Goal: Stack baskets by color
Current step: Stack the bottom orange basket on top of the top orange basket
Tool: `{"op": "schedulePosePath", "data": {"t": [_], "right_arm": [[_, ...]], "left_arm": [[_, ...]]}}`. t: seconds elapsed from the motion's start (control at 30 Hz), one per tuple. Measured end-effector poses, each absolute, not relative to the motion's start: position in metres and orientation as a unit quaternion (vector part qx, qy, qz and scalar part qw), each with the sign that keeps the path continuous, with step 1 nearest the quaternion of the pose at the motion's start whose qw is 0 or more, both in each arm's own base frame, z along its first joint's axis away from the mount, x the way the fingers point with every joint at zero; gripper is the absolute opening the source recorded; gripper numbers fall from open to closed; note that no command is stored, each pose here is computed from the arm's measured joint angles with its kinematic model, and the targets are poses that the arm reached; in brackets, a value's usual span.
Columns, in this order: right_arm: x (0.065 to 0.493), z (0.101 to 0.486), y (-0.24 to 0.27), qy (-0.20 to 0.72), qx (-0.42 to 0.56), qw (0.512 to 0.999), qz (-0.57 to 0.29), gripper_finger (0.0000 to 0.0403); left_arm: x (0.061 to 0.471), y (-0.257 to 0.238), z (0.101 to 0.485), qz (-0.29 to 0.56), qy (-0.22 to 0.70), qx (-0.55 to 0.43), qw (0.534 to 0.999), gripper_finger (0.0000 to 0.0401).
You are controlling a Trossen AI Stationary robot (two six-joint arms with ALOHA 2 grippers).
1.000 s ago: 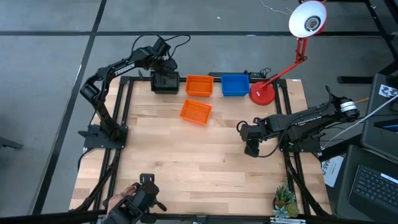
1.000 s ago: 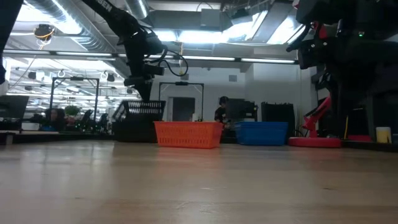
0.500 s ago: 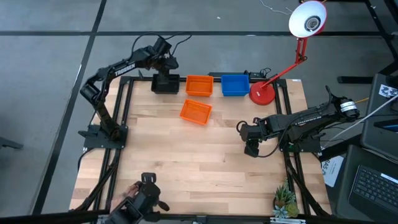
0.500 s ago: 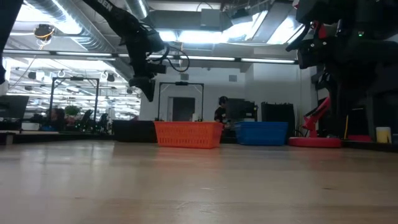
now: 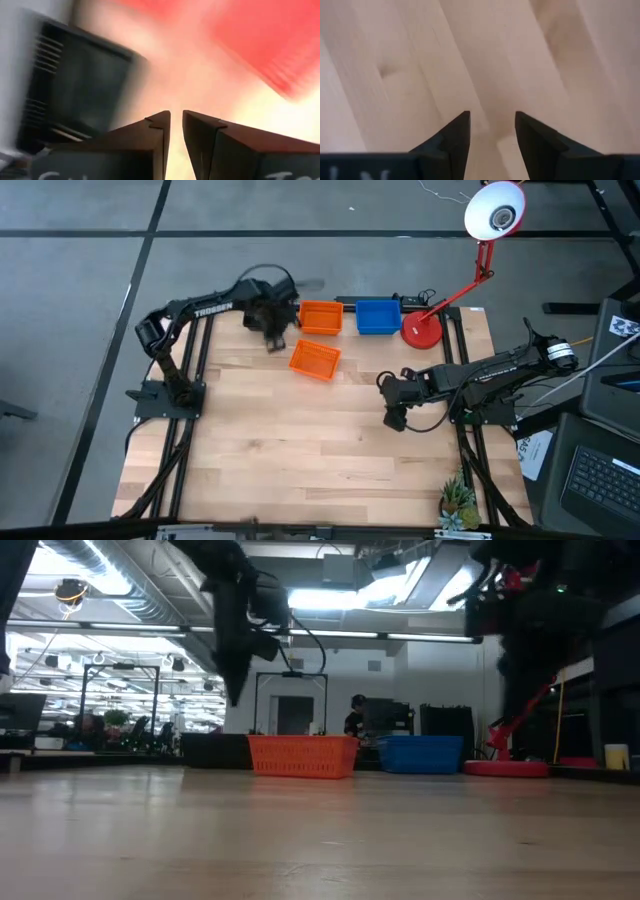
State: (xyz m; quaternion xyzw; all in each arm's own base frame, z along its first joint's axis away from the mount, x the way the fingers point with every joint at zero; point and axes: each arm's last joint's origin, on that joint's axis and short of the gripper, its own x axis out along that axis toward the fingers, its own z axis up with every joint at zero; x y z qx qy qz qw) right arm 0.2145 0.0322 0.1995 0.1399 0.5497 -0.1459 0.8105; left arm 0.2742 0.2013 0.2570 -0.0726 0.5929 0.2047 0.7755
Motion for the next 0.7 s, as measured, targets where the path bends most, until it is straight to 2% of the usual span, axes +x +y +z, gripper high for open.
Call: {"op": "schedulePosePath", "data": {"t": [0.17, 0.23, 0.33, 0.47, 0.6, 0.7], "right_arm": [[0.232, 0.209, 0.030, 0.459, 0.055, 0.875, -0.144, 0.0155], [0.241, 0.216, 0.029, 0.399, 0.005, 0.901, -0.169, 0.0155], [0.253, 0.229, 0.027, 0.317, -0.044, 0.926, -0.201, 0.0155], [0.264, 0.244, 0.026, 0.241, -0.070, 0.950, -0.185, 0.0155], [0.269, 0.257, 0.013, 0.232, -0.047, 0.955, -0.180, 0.0155], [0.271, 0.264, 0.000, 0.243, -0.020, 0.953, -0.180, 0.0155]], "left_arm": [[0.275, 0.152, 0.251, 0.063, 0.664, -0.148, 0.730, 0.0038], [0.274, 0.137, 0.243, 0.030, 0.679, -0.179, 0.712, 0.0036], [0.270, 0.119, 0.225, 0.030, 0.687, -0.213, 0.694, 0.0035], [0.258, 0.093, 0.193, 0.045, 0.696, -0.233, 0.677, 0.0035], [0.237, 0.066, 0.179, 0.034, 0.702, -0.251, 0.666, 0.0034], [0.223, 0.047, 0.177, 0.030, 0.683, -0.264, 0.680, 0.0034]]}}
